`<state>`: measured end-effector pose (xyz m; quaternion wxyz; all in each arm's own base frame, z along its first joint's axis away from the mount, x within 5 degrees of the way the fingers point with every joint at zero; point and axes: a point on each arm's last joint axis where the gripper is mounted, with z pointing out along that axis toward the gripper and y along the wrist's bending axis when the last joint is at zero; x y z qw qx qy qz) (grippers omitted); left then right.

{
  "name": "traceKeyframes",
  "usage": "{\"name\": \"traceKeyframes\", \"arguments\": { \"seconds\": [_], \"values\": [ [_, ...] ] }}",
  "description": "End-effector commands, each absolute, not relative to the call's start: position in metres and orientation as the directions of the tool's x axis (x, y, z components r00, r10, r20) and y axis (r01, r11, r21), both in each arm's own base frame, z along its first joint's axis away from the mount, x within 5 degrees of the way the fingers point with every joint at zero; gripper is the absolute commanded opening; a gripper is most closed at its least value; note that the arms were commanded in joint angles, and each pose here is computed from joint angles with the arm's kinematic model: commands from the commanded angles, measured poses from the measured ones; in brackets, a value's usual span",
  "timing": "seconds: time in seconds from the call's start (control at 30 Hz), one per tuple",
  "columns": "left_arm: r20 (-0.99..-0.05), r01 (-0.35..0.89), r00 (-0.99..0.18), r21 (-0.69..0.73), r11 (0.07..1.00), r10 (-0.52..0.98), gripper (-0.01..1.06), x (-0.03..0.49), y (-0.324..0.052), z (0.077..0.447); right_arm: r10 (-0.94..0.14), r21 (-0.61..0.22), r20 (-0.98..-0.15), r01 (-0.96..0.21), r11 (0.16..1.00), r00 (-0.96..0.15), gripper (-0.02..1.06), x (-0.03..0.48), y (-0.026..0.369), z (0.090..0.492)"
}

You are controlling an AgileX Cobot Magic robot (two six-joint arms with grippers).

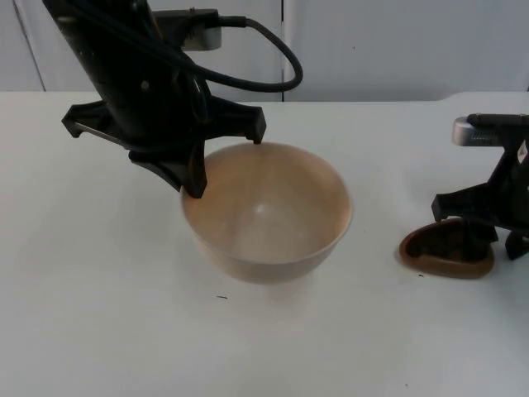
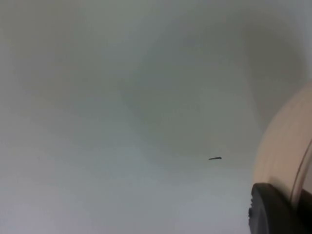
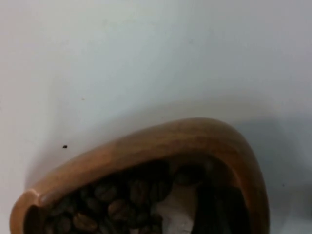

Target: Pick up the bowl with the left hand and pour the coffee beans from the cup into the bowl with the right hand.

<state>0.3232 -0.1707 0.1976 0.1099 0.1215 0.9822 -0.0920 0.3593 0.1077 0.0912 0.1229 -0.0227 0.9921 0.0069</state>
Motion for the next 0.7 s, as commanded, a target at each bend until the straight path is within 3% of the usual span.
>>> {"name": "traceKeyframes", "arguments": {
  "seconds": [0.0,0.47,0.67],
  "values": [
    [-0.251,0.269,-0.942,-0.155,0.951,0.225,0.00,0.3223,-0.1731,0.2013,-0.056,-0.004,-0.238,-0.057,0.998,-0.970,0.47,0.3595,0.1055,0.0898],
    [-0.250,0.274,-0.940,-0.153,0.949,0.231,0.00,0.3222,-0.1730,0.2012,-0.056,-0.003,-0.238,-0.057,0.998,-0.970,0.46,0.3593,0.1062,0.0898],
    [-0.250,0.274,-0.940,-0.153,0.949,0.231,0.00,0.3222,-0.1730,0.2012,-0.054,0.002,-0.247,-0.056,0.998,-0.967,0.26,0.3602,0.1067,0.0900]
  ]
}}
